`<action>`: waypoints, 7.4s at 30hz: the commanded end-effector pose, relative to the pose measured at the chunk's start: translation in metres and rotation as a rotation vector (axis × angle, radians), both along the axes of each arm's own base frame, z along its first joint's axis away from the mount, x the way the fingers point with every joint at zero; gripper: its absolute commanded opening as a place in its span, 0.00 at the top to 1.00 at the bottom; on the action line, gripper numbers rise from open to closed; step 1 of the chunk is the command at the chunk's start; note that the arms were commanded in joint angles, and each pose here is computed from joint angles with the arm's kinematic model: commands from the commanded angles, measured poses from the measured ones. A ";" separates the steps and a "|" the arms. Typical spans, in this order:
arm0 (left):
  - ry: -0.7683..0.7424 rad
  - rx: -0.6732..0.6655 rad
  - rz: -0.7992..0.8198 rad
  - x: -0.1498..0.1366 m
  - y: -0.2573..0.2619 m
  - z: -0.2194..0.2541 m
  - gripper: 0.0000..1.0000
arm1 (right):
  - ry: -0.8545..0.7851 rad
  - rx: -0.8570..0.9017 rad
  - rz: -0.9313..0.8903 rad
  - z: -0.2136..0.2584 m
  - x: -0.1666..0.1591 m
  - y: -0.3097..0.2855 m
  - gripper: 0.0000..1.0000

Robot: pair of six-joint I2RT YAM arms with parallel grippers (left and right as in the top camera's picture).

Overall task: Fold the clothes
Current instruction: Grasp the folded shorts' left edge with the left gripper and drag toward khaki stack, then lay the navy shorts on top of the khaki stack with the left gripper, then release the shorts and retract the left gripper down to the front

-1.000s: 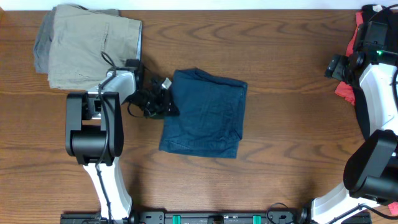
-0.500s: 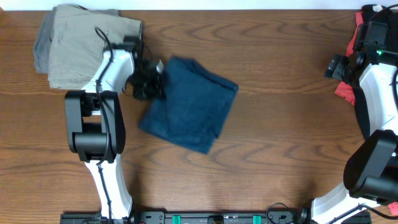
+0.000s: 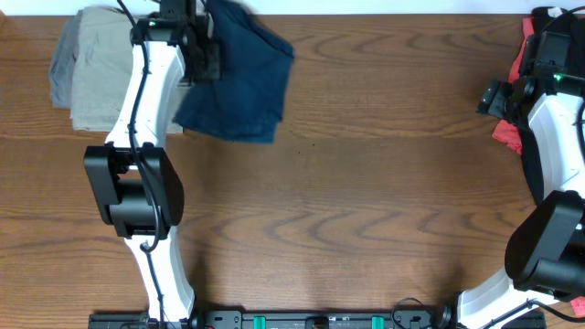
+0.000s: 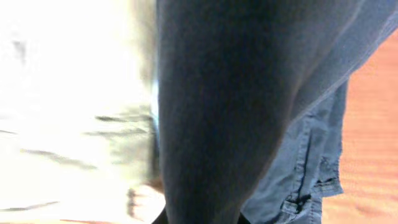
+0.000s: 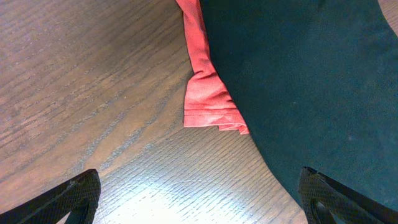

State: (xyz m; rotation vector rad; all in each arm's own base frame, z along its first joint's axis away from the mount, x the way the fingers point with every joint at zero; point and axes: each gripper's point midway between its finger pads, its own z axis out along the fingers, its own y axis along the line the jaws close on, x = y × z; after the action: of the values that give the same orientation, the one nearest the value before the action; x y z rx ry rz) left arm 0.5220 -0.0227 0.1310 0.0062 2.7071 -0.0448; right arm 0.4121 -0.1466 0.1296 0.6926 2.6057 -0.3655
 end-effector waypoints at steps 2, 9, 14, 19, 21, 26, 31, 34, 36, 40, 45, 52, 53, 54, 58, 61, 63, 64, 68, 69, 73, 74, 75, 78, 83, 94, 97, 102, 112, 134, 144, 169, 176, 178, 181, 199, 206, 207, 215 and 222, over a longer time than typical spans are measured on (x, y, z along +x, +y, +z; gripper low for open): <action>-0.068 0.147 0.074 0.014 0.041 0.016 0.94 | -0.016 -0.017 -0.003 0.008 0.003 -0.002 0.01; -0.094 0.233 0.121 0.017 0.072 0.029 0.94 | -0.015 -0.017 0.002 0.008 0.004 0.000 0.01; -0.137 0.231 0.132 0.018 0.076 0.049 0.94 | -0.015 -0.017 0.002 0.008 0.004 0.000 0.01; -0.196 0.235 0.143 0.016 0.077 0.076 0.94 | -0.015 -0.017 0.002 0.008 0.004 0.000 0.01; -0.213 0.235 0.145 0.015 0.077 0.084 0.94 | -0.016 -0.017 0.002 0.008 0.004 0.000 0.01; -0.241 0.256 0.163 0.013 0.082 0.097 0.94 | -0.016 -0.017 0.005 0.008 0.005 0.001 0.01; -0.246 0.285 0.181 0.012 0.087 0.102 0.94 | -0.016 -0.017 0.003 0.008 0.004 0.001 0.01; -0.247 0.285 0.182 0.012 0.087 0.102 0.94 | -0.016 -0.017 0.004 0.008 0.004 0.001 0.01; -0.251 0.291 0.186 0.012 0.088 0.103 0.94 | -0.015 -0.017 0.004 0.008 0.004 0.001 0.01; -0.247 0.305 0.196 0.009 0.091 0.105 0.94 | -0.016 -0.017 0.005 0.008 0.005 0.001 0.01; -0.264 0.301 0.193 0.005 0.086 0.116 0.94 | -0.016 -0.017 0.002 0.008 0.004 0.000 0.01; -0.315 0.295 0.184 -0.001 0.078 0.140 0.94 | -0.016 -0.017 0.002 0.008 0.004 0.000 0.01; -0.315 0.295 0.185 -0.001 0.078 0.141 0.94 | -0.015 -0.017 0.002 0.008 0.004 0.000 0.01; -0.311 0.295 0.184 -0.002 0.078 0.140 0.94 | -0.015 -0.017 0.003 0.008 0.004 0.001 0.01; -0.304 0.283 0.201 -0.004 0.077 0.138 0.94 | -0.015 -0.017 0.003 0.008 0.004 0.001 0.01; -0.307 0.274 0.208 -0.003 0.075 0.138 0.94 | -0.016 -0.017 0.004 0.008 0.004 0.001 0.01; -0.307 0.274 0.207 -0.003 0.074 0.138 0.94 | -0.016 -0.017 0.004 0.008 0.004 0.001 0.01; -0.307 0.274 0.207 -0.003 0.074 0.138 0.94 | -0.016 -0.017 0.003 0.008 0.004 0.001 0.01; -0.315 0.274 0.212 -0.002 0.076 0.140 0.94 | -0.015 -0.017 0.004 0.008 0.004 0.001 0.01; -0.317 0.274 0.214 -0.001 0.077 0.140 0.94 | -0.015 -0.017 0.004 0.008 0.004 0.001 0.01; -0.328 0.273 0.231 0.003 0.084 0.138 0.94 | -0.016 -0.017 0.003 0.008 0.004 0.001 0.01; -0.326 0.274 0.236 0.004 0.087 0.136 0.94 | -0.016 -0.017 0.004 0.008 0.004 0.001 0.01; -0.326 0.276 0.243 0.006 0.090 0.134 0.94 | -0.016 -0.017 0.003 0.008 0.004 0.001 0.01; -0.320 0.280 0.268 0.013 0.105 0.123 0.94 | -0.016 -0.017 0.004 0.008 0.004 0.001 0.01; -0.325 0.288 0.324 0.025 0.135 0.107 0.94 | -0.015 -0.017 0.004 0.008 0.004 0.001 0.01; -0.349 0.298 0.390 0.042 0.174 0.084 0.94 | -0.016 -0.017 0.004 0.008 0.004 0.001 0.01; -0.335 0.300 0.397 0.044 0.180 0.073 0.77 | -0.016 -0.017 0.003 0.008 0.004 0.001 0.01; -0.299 0.302 0.402 0.044 0.186 0.055 0.56 | -0.015 -0.017 0.004 0.008 0.004 0.001 0.01; -0.304 0.303 0.407 0.045 0.188 0.055 0.18 | -0.015 -0.017 0.004 0.008 0.004 0.001 0.01; -0.099 0.272 0.400 0.023 0.200 -0.017 0.62 | -0.015 -0.017 0.003 0.008 0.004 0.001 0.01; 0.066 0.260 0.480 -0.015 0.245 -0.066 0.61 | -0.015 -0.017 0.004 0.008 0.004 0.001 0.01; -0.190 0.024 0.755 -0.072 0.191 0.116 0.45 | -0.015 -0.017 0.004 0.008 0.004 0.001 0.01; -0.085 -0.215 0.587 -0.134 0.106 0.157 0.33 | -0.015 -0.017 0.003 0.008 0.004 0.001 0.01; -0.036 -0.216 0.567 -0.152 0.092 0.159 0.33 | -0.015 -0.017 0.004 0.008 0.004 0.001 0.01; 0.036 -0.196 0.494 -0.180 0.069 0.160 0.33 | -0.015 -0.017 0.005 0.008 0.005 0.001 0.01; -0.039 -0.216 0.200 -0.332 -0.014 0.132 0.02 | -0.015 -0.017 0.002 0.008 0.004 0.000 0.01; -0.046 -0.216 0.198 -0.360 -0.011 0.112 0.02 | -0.015 -0.017 0.004 0.008 0.004 0.001 0.01; -0.048 -0.217 0.198 -0.361 -0.011 0.112 0.02 | -0.015 -0.017 0.004 0.008 0.004 0.001 0.01; -0.020 -0.210 0.201 -0.366 -0.010 0.109 0.02 | -0.015 -0.017 0.004 0.008 0.004 0.001 0.01; -0.027 -0.212 0.200 -0.363 -0.010 0.107 0.02 | -0.015 -0.017 0.003 0.008 0.004 0.001 0.01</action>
State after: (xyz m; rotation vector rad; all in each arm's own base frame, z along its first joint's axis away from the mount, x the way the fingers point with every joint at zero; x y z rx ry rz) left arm 0.1588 -0.0324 0.2415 -0.3216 2.6422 -0.2684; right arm 0.4125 -0.1450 0.1295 0.6876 2.6071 -0.3644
